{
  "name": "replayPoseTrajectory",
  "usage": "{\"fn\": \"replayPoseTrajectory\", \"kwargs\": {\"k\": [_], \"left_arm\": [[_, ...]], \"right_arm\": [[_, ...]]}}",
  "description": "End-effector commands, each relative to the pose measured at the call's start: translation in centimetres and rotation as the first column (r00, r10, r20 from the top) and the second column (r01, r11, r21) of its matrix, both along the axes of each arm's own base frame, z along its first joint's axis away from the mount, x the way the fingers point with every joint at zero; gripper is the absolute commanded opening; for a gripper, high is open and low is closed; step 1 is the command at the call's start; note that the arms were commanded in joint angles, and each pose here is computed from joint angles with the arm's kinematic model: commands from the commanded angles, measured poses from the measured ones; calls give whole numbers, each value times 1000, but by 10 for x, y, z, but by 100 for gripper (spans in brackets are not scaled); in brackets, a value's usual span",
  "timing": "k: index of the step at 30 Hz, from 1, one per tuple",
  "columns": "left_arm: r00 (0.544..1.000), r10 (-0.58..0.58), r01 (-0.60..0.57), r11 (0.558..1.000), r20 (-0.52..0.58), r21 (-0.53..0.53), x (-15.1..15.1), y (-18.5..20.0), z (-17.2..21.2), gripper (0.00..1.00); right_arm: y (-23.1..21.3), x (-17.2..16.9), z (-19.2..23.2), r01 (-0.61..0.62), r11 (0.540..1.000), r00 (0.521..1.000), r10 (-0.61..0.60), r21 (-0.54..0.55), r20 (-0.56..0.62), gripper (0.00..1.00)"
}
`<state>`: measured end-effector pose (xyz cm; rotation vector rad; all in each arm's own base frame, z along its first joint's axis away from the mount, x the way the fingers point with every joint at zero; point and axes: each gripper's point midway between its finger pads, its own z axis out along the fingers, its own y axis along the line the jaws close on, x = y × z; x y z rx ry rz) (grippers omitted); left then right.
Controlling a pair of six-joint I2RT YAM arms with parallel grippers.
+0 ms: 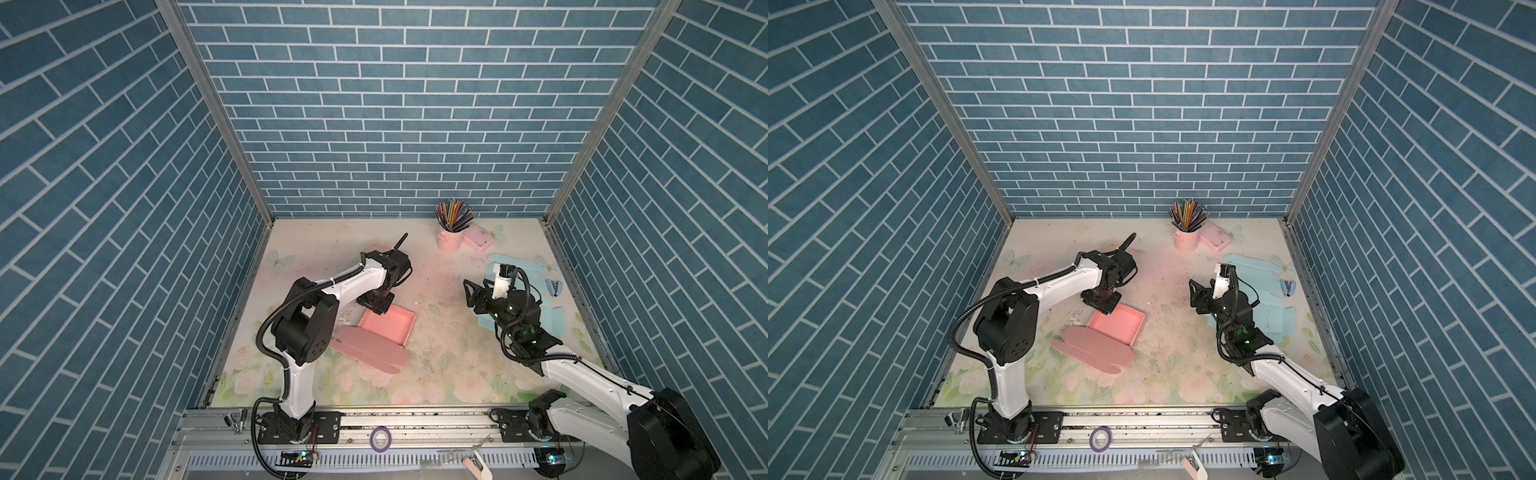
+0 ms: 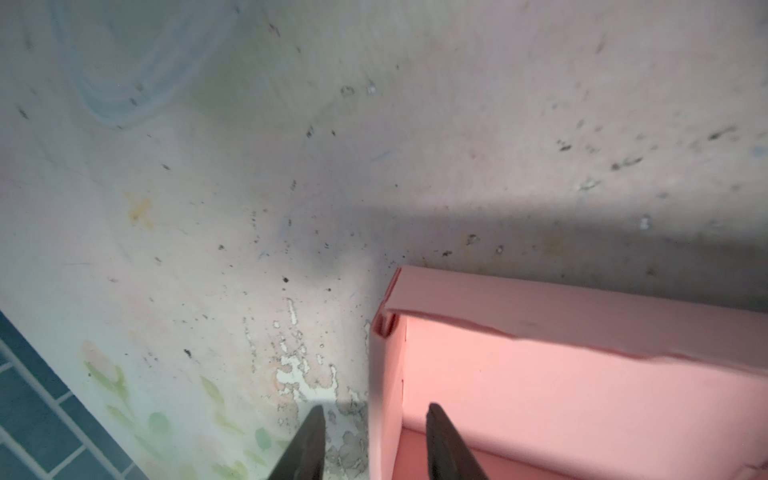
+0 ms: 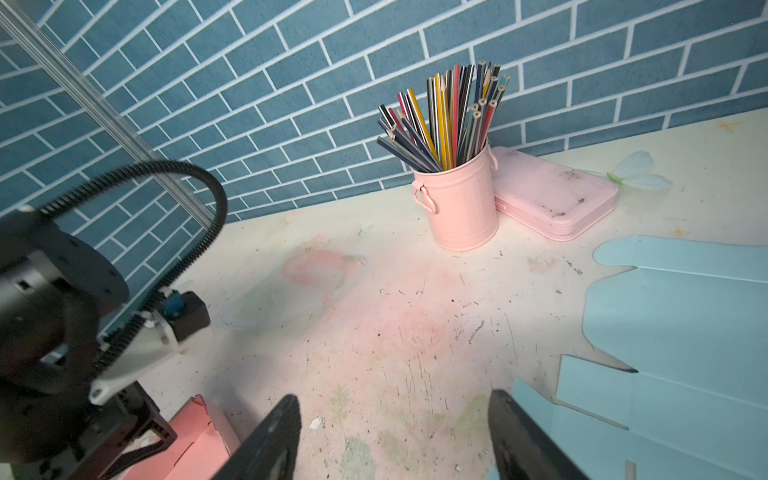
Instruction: Fold the paper box
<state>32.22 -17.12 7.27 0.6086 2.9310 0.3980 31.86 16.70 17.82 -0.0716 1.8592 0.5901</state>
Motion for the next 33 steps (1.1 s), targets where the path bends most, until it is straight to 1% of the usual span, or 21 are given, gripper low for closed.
{"fn": "replayPoseTrajectory", "kwargs": {"k": [1,3,4,6,9,10,11,15,16,19,23,27,30,32,33], "left_arm": [[995,-3,2,1000,99,10,2,10,62,50],[988,12,-13,1000,155,9,-11,18,96,61],[985,24,-25,1000,171,0,-20,21,108,65],[978,61,-57,998,199,-26,-48,31,130,73],[970,125,-117,992,211,-50,-90,48,147,85],[966,153,-141,988,209,-69,-102,52,149,88],[962,183,-166,981,203,-98,-116,55,150,89],[939,298,-254,937,170,-238,-155,55,141,90],[935,317,-269,927,160,-261,-162,54,136,89],[924,354,-306,911,145,-279,-177,54,124,87],[911,389,-333,890,139,-312,-187,51,115,83],[902,417,-348,859,117,-375,-190,40,96,84],[893,437,-354,834,113,-424,-187,32,92,86],[886,451,-367,825,109,-429,-187,31,89,88],[886,449,-366,829,113,-423,-187,32,88,88]], "right_arm": [[8,8,8,-28,999,1000,28,-18,3,72],[13,10,3,-49,998,999,49,-25,-15,72],[16,11,3,-61,998,998,60,-22,-19,72],[24,12,1,-91,996,996,90,-10,-27,72],[33,16,-5,-124,992,991,124,-5,-48,73],[35,18,-7,-126,992,991,126,-7,-52,73],[40,17,-8,-153,988,986,153,2,-59,74],[53,12,-7,-203,979,977,203,6,-57,76],[56,10,-5,-213,977,976,213,1,-52,76],[62,5,-2,-230,973,972,229,-13,-41,77],[66,0,1,-246,969,969,245,-12,-33,77],[71,-3,4,-263,965,965,263,-14,-25,77],[73,-5,3,-269,963,963,269,-14,-28,77],[74,-5,3,-273,962,962,272,-12,-32,77],[75,-5,3,-276,961,961,276,-12,-31,77]]}}
